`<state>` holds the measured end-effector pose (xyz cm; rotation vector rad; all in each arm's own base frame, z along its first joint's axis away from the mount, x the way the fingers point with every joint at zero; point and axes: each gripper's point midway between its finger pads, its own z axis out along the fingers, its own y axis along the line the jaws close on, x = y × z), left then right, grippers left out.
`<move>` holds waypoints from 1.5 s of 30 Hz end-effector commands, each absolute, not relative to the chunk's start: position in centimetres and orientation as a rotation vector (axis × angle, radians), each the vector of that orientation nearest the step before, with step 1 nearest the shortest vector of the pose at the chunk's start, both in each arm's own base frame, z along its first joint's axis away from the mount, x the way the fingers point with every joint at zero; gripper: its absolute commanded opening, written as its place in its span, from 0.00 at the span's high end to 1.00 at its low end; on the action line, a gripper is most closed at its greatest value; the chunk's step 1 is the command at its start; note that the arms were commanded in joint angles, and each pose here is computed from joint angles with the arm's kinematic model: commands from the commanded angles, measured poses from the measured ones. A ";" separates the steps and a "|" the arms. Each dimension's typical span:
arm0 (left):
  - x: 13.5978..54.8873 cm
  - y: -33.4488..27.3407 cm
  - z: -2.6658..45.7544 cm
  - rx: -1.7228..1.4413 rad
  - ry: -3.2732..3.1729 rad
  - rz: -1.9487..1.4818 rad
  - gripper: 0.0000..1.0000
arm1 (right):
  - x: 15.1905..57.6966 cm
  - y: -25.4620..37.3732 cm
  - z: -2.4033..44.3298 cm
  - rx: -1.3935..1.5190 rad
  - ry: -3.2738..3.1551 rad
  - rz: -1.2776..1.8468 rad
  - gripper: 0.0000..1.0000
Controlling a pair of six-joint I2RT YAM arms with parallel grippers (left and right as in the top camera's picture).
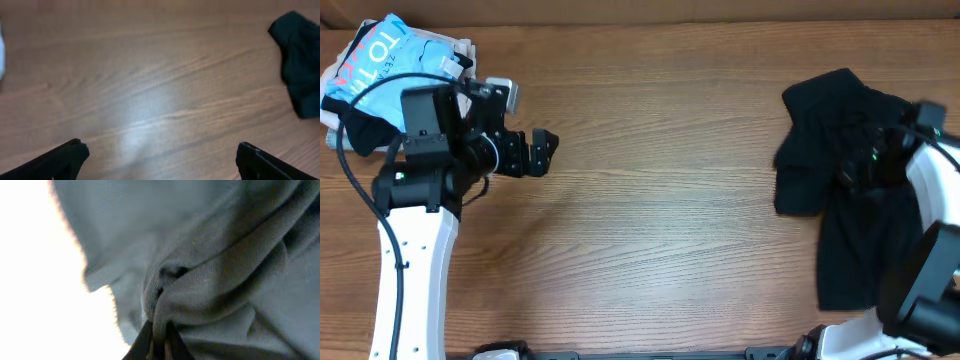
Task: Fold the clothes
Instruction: 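Drag the black T-shirt leftward to table center with right gripper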
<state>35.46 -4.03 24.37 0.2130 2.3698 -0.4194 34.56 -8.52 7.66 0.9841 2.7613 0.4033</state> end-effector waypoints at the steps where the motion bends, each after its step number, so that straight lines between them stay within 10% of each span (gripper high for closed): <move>1: 36.4 -4.2 28.6 0.231 2.263 -0.397 0.00 | 37.5 -1.7 15.7 0.527 2.696 0.525 0.96; 9: 37.1 -0.8 31.0 0.135 2.251 -0.151 0.00 | 33.8 16.4 18.2 -0.082 2.806 0.702 0.93; 16: 36.2 1.5 29.7 0.066 2.323 -0.005 0.00 | 27.8 26.1 17.8 -0.372 2.835 0.643 0.51; 26: 35.8 1.4 29.1 0.071 2.356 -0.003 0.00 | 33.5 13.3 16.5 0.256 2.852 0.261 0.26; 45: 36.9 -0.8 25.3 0.128 2.469 -0.189 0.00 | 36.1 0.1 6.6 0.570 2.903 0.135 0.20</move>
